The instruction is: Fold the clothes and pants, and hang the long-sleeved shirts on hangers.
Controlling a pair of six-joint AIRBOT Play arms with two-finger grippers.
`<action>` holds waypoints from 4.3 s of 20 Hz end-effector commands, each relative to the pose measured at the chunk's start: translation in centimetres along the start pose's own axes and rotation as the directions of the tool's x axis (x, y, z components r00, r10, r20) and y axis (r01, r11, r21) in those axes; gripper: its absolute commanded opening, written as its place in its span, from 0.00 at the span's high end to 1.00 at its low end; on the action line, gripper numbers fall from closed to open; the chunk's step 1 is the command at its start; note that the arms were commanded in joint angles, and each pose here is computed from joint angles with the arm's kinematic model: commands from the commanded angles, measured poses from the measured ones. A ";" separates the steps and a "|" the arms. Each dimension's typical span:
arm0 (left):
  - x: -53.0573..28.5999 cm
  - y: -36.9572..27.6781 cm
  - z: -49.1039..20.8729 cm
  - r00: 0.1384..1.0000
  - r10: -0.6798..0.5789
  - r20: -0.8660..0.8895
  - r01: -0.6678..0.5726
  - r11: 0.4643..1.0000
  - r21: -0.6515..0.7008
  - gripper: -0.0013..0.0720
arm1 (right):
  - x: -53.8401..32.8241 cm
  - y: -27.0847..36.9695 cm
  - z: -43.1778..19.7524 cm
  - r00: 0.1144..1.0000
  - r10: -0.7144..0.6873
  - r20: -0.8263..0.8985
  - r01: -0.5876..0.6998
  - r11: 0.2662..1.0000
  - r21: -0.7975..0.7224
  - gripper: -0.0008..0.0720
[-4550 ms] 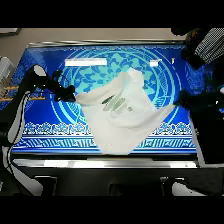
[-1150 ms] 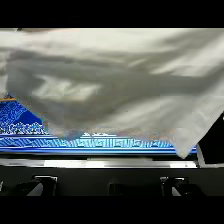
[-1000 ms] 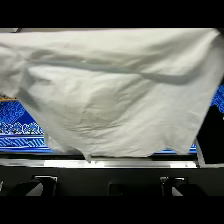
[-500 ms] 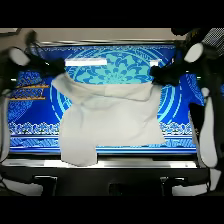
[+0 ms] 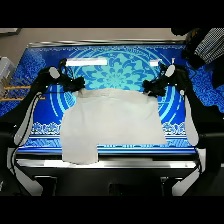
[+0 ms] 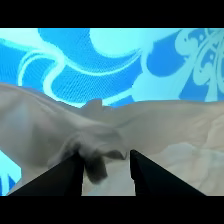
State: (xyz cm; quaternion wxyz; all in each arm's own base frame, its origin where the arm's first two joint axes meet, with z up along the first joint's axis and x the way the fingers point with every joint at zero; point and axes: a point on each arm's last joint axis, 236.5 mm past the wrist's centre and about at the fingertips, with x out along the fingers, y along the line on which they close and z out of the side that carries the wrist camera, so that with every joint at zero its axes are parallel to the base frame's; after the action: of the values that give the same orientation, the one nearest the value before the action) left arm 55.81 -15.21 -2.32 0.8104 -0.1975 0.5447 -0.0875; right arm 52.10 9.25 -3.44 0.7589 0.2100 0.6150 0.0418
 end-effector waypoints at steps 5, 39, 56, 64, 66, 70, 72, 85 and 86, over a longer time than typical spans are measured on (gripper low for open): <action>-13.6 5.5 -3.7 0.978 0.083 -0.192 -0.070 0.995 0.075 0.54 | -14.4 -3.9 -1.0 0.986 0.160 0.045 -0.149 0.970 -0.193 0.47; -17.0 14.7 -18.6 0.972 0.083 -0.218 -0.122 0.978 -0.170 0.54 | -1.7 -15.5 -24.8 0.940 0.199 -0.277 -0.131 0.960 0.245 0.57; -10.9 17.1 -26.9 0.967 -0.097 -0.236 0.028 0.960 -0.279 0.54 | -2.6 -12.3 -24.5 0.904 0.334 -0.266 -0.274 0.932 0.239 0.95; -7.1 16.2 -27.1 0.958 -0.106 -0.267 0.037 0.967 -0.252 0.54 | -3.8 -11.8 -23.8 0.918 0.326 -0.224 -0.282 0.937 0.206 0.95; -6.4 16.0 -27.6 0.952 -0.105 -0.286 0.033 0.969 -0.246 0.58 | -4.4 -11.5 -23.6 0.923 0.322 -0.209 -0.284 0.939 0.194 0.95; -6.6 15.0 -26.7 0.954 -0.128 -0.271 0.061 0.968 -0.244 0.95 | -5.8 -10.1 -23.6 0.916 0.349 -0.196 -0.318 0.932 0.173 0.95; -7.5 14.2 -24.5 0.962 -0.143 -0.233 0.090 0.971 -0.222 0.95 | -6.2 -8.1 -23.3 0.918 0.356 -0.178 -0.342 0.934 0.103 0.95; -40.7 -2.8 -0.7 0.820 -0.235 0.522 0.140 0.966 0.216 0.96 | -39.5 10.6 -6.1 0.698 0.427 0.575 -0.102 0.854 -0.510 0.95; -44.7 -3.9 -0.9 0.774 -0.211 0.597 0.097 0.971 0.218 0.96 | -42.9 11.4 -7.4 0.661 0.435 0.612 -0.065 0.845 -0.531 0.95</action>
State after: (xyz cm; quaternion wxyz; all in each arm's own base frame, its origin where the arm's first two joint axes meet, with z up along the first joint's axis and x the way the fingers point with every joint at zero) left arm 41.28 -3.28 26.34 0.9102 -0.2116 0.3183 -0.1595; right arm 40.85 7.67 28.92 0.9178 0.1506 0.2979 0.2148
